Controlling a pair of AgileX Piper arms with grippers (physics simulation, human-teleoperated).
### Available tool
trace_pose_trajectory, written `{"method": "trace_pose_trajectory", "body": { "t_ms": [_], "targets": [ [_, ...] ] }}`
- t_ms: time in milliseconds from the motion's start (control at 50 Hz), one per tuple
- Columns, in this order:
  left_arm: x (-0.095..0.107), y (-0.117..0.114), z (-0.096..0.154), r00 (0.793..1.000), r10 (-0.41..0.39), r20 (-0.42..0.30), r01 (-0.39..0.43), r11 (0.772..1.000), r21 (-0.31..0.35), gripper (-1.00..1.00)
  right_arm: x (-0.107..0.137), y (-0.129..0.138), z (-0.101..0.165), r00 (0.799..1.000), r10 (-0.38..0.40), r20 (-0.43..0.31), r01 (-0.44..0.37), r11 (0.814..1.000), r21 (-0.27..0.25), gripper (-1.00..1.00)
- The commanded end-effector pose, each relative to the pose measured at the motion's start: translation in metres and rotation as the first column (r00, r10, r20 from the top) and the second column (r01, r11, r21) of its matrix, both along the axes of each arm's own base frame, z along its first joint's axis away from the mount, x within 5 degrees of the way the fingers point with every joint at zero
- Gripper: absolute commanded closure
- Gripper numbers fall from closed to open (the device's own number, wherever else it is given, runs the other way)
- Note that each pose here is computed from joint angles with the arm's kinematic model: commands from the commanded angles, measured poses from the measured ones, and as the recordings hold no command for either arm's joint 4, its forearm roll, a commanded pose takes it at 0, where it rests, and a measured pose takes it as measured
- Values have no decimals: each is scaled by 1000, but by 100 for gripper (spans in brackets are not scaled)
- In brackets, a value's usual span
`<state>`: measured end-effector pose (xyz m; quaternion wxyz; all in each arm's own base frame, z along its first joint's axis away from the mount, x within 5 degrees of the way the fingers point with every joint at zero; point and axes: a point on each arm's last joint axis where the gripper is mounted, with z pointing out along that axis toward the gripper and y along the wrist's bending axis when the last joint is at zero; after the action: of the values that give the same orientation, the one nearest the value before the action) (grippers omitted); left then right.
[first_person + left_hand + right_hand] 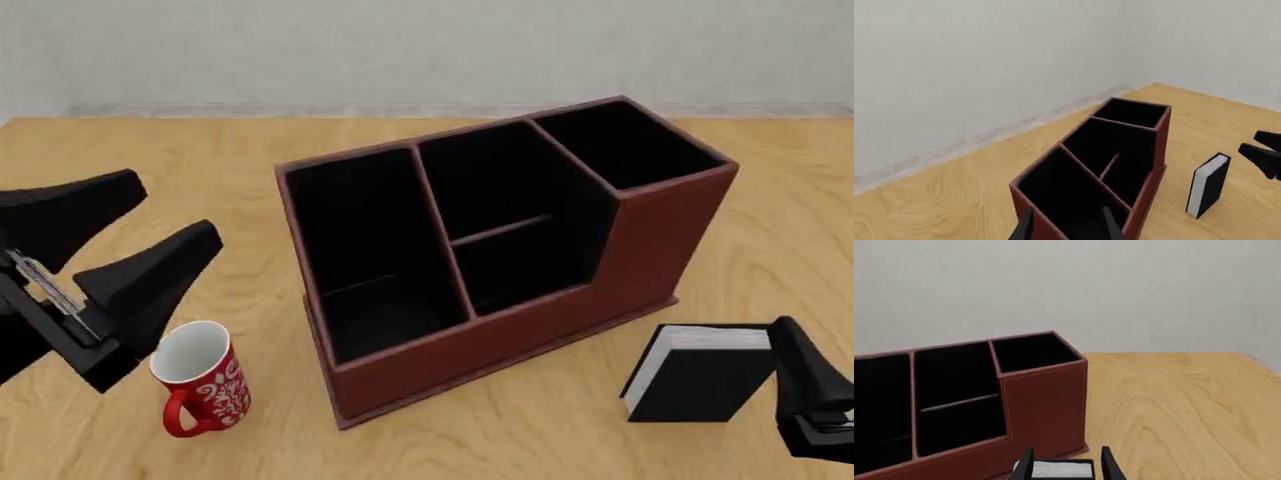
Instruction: Pick up the book and place it in the back compartment of the caddy.
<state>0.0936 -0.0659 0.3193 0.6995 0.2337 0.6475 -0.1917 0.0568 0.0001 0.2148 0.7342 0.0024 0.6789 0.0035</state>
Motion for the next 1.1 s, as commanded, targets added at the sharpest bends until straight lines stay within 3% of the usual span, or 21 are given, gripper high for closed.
{"method": "trace_pose_trajectory", "body": {
  "t_ms": [20, 120, 140, 200, 220, 260, 440, 540, 640, 740, 860, 1100],
  "targets": [
    [22, -86, -5, 952, -299, -61, 303, 950, 71, -100, 0, 0, 0, 1000, 1, 0, -1, 1000, -1, -100],
    [25, -100, -3, 943, -326, -67, 330, 941, 69, -100, 0, 0, -1, 1000, 1, 1, -1, 1000, -1, -100],
    [31, -129, 4, 923, -374, -90, 381, 921, 85, -100, 0, 0, 0, 1000, 1, 6, -1, 1000, -7, -100],
    [31, -135, 4, 918, -385, -97, 393, 916, 84, -100, 0, 0, -1, 1000, 1, 4, -1, 1000, -4, -100],
    [27, -148, 5, 901, -421, -101, 430, 898, 92, -100, 1, 0, -1, 1000, 1, 0, -1, 1000, 0, -100],
    [25, -158, 5, 887, -446, -122, 457, 886, 78, -100, 0, 0, 0, 1000, 1, 6, -1, 1000, -7, -100],
    [19, -183, 7, 857, -497, -135, 510, 855, 92, -100, 0, 0, -1, 1000, 1, 3, -1, 1000, -4, -100],
    [21, -207, -3, 837, -507, -207, 534, 838, 108, -100, 0, 0, -1, 1000, 2, 6, -1, 1000, -7, -100],
    [15, -217, 0, 820, -532, -212, 561, 820, 111, -100, 1, 0, -1, 1000, 2, -1, -2, 1000, 0, -100],
    [18, -227, -1, 816, -530, -230, 564, 818, 115, -100, 1, 0, -1, 1000, 2, -5, -2, 1000, 4, -100],
    [28, -236, -5, 821, -507, -263, 547, 831, 104, -100, 0, 0, -1, 1000, 2, 2, -2, 1000, -2, -100],
    [35, -254, -17, 818, -500, -284, 549, 826, 126, -100, 0, 0, -1, 1000, 2, 4, -2, 1000, -4, -100]
  ]
}}
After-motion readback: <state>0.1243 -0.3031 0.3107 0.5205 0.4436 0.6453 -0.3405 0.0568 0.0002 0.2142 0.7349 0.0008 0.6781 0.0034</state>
